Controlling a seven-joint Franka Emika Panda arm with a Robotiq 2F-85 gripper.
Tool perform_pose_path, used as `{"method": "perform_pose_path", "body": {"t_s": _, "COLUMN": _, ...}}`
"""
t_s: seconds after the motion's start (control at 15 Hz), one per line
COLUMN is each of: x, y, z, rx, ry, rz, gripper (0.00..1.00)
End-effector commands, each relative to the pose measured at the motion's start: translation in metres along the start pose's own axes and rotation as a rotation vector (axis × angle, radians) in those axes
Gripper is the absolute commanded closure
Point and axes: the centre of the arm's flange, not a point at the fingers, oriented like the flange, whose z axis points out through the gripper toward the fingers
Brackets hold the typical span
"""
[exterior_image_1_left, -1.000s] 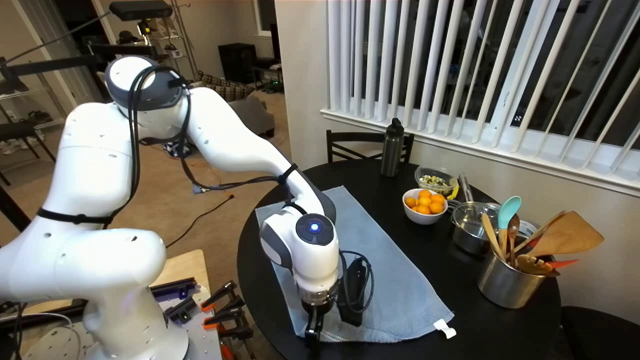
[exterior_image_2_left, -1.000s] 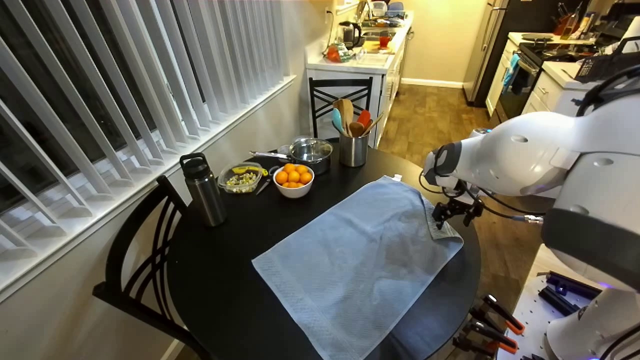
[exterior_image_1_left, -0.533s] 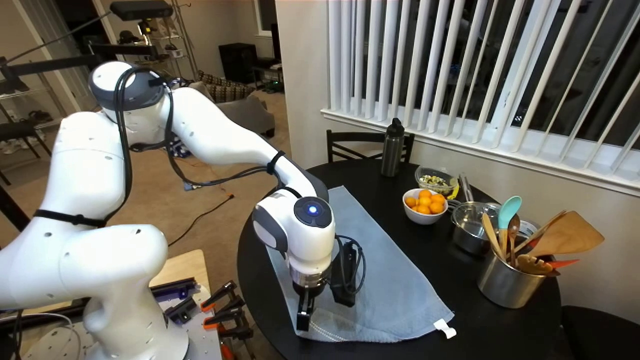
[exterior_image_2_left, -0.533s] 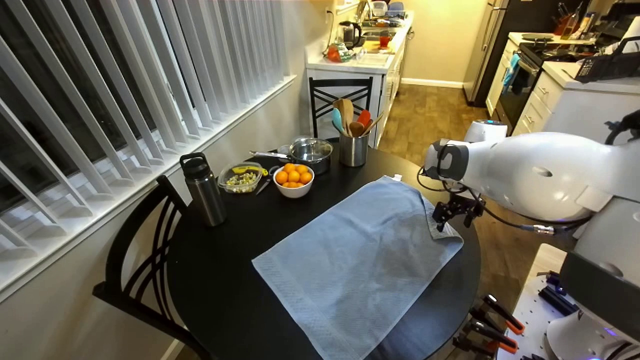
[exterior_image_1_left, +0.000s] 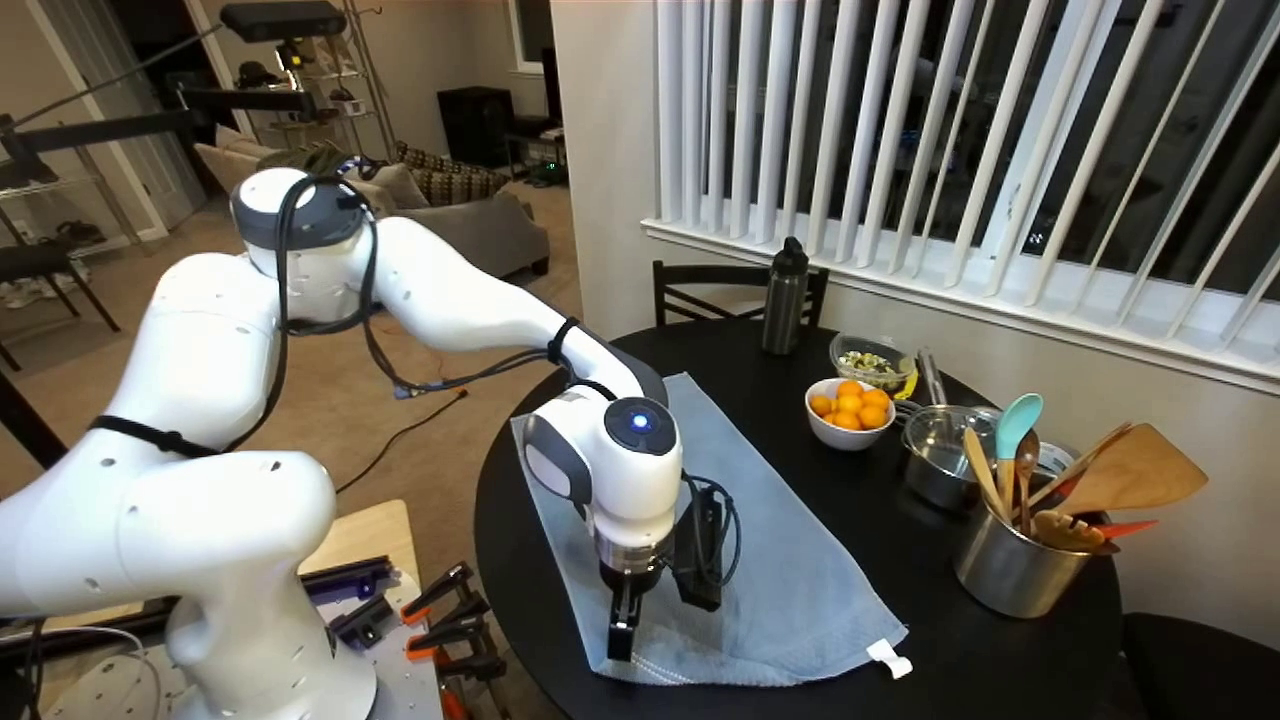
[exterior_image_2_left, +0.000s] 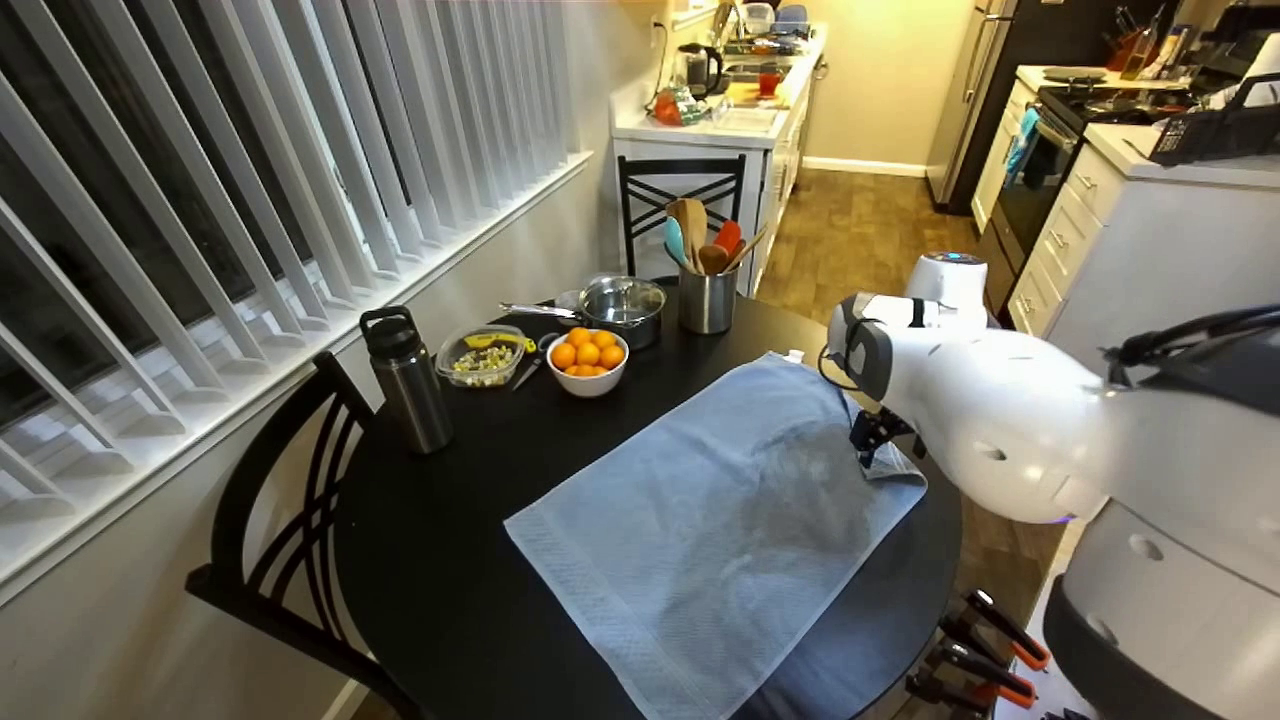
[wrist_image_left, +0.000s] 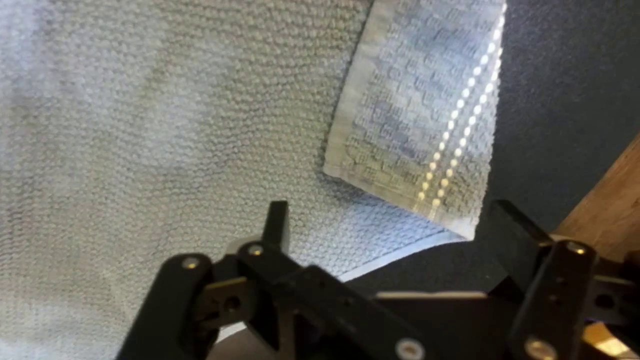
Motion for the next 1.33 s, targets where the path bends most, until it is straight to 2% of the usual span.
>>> {"method": "perform_pose_path", "body": {"t_s": 0.0, "x": -0.005, "y": 0.02, "z": 0.009, "rx": 0.055, "ry": -0.022, "rz": 0.047, "gripper": 0.0}}
{"method": "perform_pose_path", "body": {"t_s": 0.47, "x": -0.001, "y": 0.025, "z": 0.012, "rx": 0.119, "ry": -0.035, "rz": 0.004, "gripper": 0.0}}
{"method": "perform_pose_path", "body": {"t_s": 1.27, "x": -0.022, "y": 0.036, "z": 0.022, "rx": 0.111, "ry": -0.022, "rz": -0.015, "gripper": 0.0}}
